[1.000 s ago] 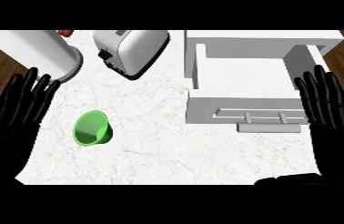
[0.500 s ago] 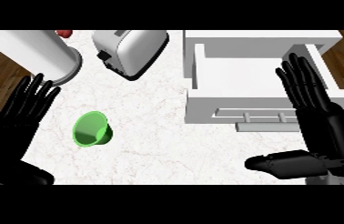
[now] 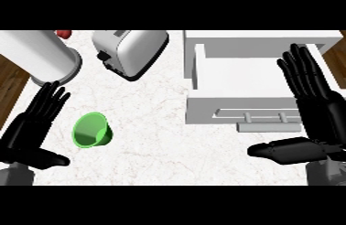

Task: Pick up the cup, place it into the drawer and close the drawer

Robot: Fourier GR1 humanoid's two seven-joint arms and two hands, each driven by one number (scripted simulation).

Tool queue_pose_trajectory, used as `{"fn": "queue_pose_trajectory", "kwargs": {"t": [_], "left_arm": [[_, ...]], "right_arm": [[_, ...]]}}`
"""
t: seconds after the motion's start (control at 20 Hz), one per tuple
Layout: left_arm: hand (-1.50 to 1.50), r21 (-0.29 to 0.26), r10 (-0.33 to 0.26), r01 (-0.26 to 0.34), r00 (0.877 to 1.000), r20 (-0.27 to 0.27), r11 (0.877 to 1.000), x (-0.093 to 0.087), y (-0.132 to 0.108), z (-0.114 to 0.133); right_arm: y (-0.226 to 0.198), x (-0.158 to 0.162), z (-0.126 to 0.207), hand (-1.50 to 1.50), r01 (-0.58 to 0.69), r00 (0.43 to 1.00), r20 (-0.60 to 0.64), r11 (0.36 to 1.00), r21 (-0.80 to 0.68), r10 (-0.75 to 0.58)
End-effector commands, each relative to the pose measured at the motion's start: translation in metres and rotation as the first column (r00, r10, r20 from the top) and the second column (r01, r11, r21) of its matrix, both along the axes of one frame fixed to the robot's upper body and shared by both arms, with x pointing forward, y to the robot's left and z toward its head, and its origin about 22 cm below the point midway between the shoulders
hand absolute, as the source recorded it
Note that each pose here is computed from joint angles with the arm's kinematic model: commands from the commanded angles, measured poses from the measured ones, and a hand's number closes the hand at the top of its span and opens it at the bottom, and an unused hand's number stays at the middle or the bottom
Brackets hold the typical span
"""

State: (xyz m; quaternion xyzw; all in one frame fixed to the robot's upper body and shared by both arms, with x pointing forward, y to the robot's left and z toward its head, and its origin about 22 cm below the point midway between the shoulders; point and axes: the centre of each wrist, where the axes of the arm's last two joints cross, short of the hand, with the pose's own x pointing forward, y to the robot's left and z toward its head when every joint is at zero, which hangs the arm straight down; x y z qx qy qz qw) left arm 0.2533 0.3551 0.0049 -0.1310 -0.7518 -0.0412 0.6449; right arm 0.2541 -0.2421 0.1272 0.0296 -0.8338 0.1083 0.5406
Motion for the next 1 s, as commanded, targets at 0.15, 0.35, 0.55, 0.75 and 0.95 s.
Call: {"fn": "queue_pose_trajectory", "kwargs": {"t": [0.15, 0.35, 0.55, 0.75, 0.95], "left_arm": [[-1.5, 0.08, 0.078, -0.074, 0.996, -0.048, 0.994, -0.001, 0.011, -0.049], [-1.5, 0.064, 0.081, -0.076, 0.994, -0.08, 0.995, 0.008, 0.031, -0.069], [-1.5, 0.073, 0.06, -0.052, 0.993, -0.102, 0.996, 0.004, 0.017, -0.098], [-1.5, 0.084, 0.12, -0.113, 0.989, -0.088, 0.99, -0.004, 0.053, -0.105], [-1.5, 0.092, 0.09, -0.083, 0.993, -0.073, 0.992, -0.01, 0.018, -0.134]], "right_arm": [[-0.02, 0.0, 0.006, -1.5, -0.009, 1.0, 0.023, 1.0, -0.01, 0.009], [-0.011, 0.0, 0.0, -1.5, 0.001, 1.0, 0.018, 1.0, -0.018, -0.001], [-0.016, 0.006, -0.001, -1.5, -0.006, 1.0, 0.019, 1.0, 0.004, 0.006], [-0.018, 0.009, 0.023, -1.5, -0.001, 1.0, 0.031, 1.0, -0.021, 0.002], [-0.005, 0.025, 0.015, -1.5, -0.002, 1.0, 0.03, 1.0, -0.005, 0.002]]}}
